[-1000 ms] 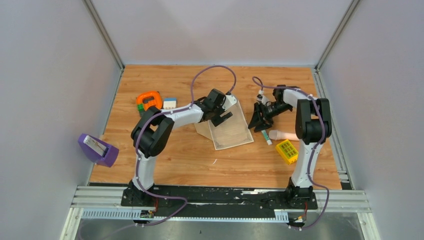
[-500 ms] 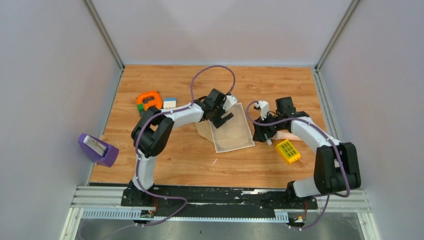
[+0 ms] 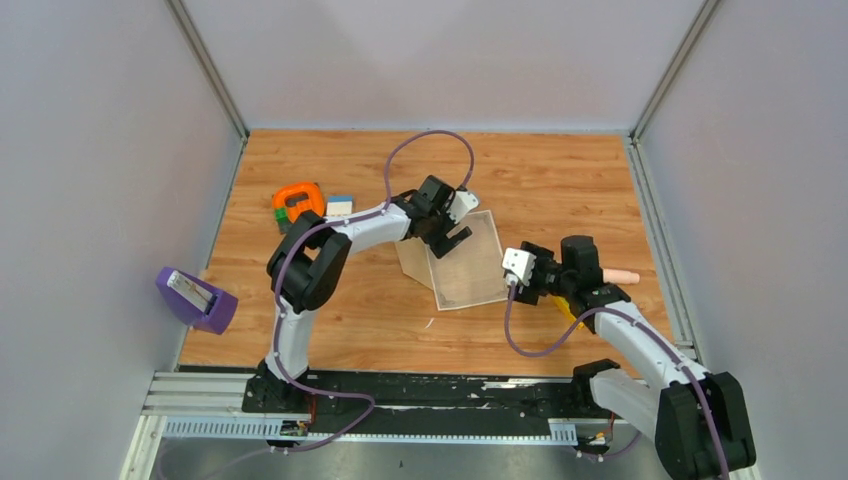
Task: Place the letter into the envelope and seal it
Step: Fold the letter at the center of the board.
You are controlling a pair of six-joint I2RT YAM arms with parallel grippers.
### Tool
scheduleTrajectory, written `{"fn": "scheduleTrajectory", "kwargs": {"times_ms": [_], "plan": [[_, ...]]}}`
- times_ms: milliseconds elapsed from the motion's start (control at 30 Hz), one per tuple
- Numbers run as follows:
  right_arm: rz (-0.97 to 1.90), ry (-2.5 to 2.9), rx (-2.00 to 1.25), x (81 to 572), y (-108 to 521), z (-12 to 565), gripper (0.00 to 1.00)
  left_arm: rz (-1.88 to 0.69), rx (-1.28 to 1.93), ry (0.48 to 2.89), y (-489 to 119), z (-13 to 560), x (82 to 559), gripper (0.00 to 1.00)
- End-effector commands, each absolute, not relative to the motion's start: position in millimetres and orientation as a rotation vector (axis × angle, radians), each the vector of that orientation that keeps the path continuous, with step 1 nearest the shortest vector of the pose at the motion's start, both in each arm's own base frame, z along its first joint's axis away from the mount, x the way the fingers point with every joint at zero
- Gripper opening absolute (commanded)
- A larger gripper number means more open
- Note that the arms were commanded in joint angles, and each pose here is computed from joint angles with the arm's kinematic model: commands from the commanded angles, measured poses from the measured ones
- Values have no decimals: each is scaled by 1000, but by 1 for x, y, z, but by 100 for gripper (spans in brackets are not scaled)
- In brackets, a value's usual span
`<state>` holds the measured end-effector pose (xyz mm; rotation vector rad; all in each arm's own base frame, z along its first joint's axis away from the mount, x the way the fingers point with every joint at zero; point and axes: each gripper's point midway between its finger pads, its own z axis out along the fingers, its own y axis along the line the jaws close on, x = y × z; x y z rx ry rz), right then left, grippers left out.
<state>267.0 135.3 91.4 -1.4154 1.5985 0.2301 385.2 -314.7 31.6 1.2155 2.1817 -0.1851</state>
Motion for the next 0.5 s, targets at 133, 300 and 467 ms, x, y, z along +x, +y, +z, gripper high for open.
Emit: {"fn": "scheduleTrajectory", "kwargs": {"times_ms": [133,300,467], "plan": [[153,1284,-1676,248,154,81,70,-208,1255,2223,-317,24,380,100],[129,1256,-1766,233,156,56,69,-227,1277,2222,-318,24,376,100],[51,1229,-1815,229,149,37,67,-237,1289,2216,-319,25,375,100]]}}
